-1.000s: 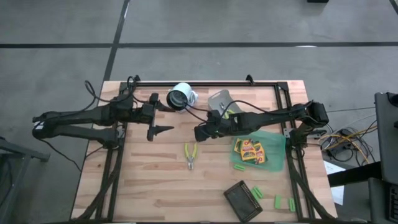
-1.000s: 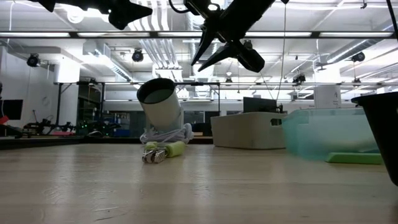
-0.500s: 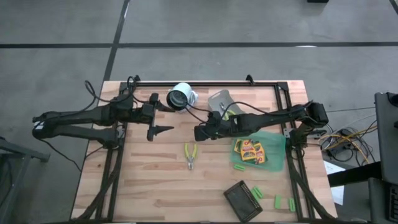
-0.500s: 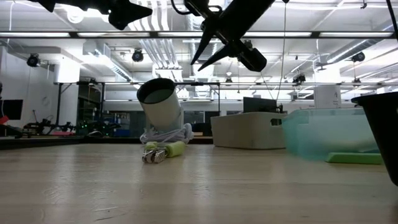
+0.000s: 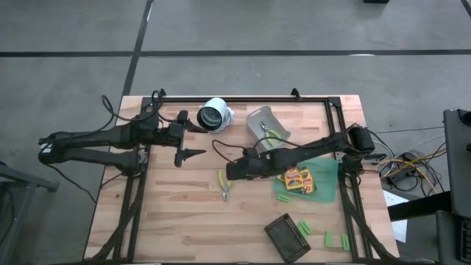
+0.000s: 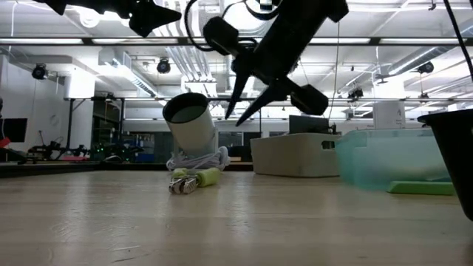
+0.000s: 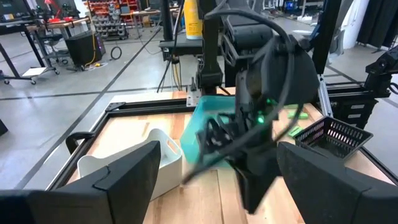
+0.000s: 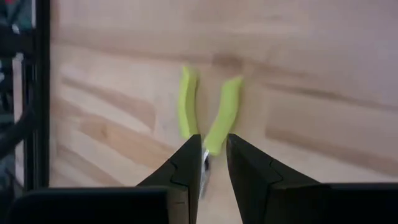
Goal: Pick & Place School Supplies
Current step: Put the green hole puncher into the gray bin
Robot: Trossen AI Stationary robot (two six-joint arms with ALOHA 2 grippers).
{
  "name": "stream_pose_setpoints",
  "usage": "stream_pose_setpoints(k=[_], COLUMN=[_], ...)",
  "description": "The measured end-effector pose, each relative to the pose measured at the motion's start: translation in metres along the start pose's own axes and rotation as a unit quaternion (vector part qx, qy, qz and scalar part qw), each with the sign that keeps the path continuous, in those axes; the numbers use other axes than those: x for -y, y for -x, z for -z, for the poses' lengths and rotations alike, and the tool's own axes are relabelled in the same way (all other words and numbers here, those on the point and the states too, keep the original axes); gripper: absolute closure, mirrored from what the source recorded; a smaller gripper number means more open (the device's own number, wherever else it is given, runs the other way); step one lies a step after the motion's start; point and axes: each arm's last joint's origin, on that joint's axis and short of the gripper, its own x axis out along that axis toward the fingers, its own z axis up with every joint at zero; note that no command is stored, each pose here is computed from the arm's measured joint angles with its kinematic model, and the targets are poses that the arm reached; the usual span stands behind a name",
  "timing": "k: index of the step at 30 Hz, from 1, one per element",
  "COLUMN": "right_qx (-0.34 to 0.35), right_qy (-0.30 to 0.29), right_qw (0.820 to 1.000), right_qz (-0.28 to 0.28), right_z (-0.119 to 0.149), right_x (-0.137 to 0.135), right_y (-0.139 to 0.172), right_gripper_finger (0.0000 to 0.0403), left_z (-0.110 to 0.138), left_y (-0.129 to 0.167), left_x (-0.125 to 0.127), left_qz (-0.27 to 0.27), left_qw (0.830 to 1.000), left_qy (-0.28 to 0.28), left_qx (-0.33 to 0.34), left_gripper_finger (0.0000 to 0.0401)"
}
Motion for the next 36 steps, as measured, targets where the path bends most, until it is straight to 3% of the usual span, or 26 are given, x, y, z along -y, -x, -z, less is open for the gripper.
stream_pose_setpoints(k=[7,11,18,27,36], right_qx=[-0.045,-0.062,-0.059,-0.057,-0.051], right_qy=[0.002,0.020,0.038,0.033,0.031], right_qw=[0.998,0.996,0.995,0.995,0.995], right_qz=[0.052,0.055,0.068,0.076,0.078], right_z=[0.004,0.004,-0.004,-0.006,-0.006], right_x=[0.002,-0.009,-0.028,-0.027,-0.025], right_y=[-0.020,-0.035,-0.035,-0.045,-0.049], right_gripper_finger=[0.0307,0.0300,0.0294,0.0252,0.0246], left_z=[0.001,0.003,0.005,0.006,0.006], left_y=[-0.001,-0.003,-0.006,-0.007,-0.007], left_x=[0.000,0.000,-0.001,-0.001,-0.001], left_qz=[0.000,0.001,0.002,0.002,0.002], left_qw=[1.000,1.000,1.000,1.000,1.000], left_qy=[0.001,0.002,0.003,0.004,0.004], left_qx=[-0.004,-0.011,-0.020,-0.023,-0.023], left_gripper_finger=[0.0073,0.0073,0.0073,0.0073,0.0073])
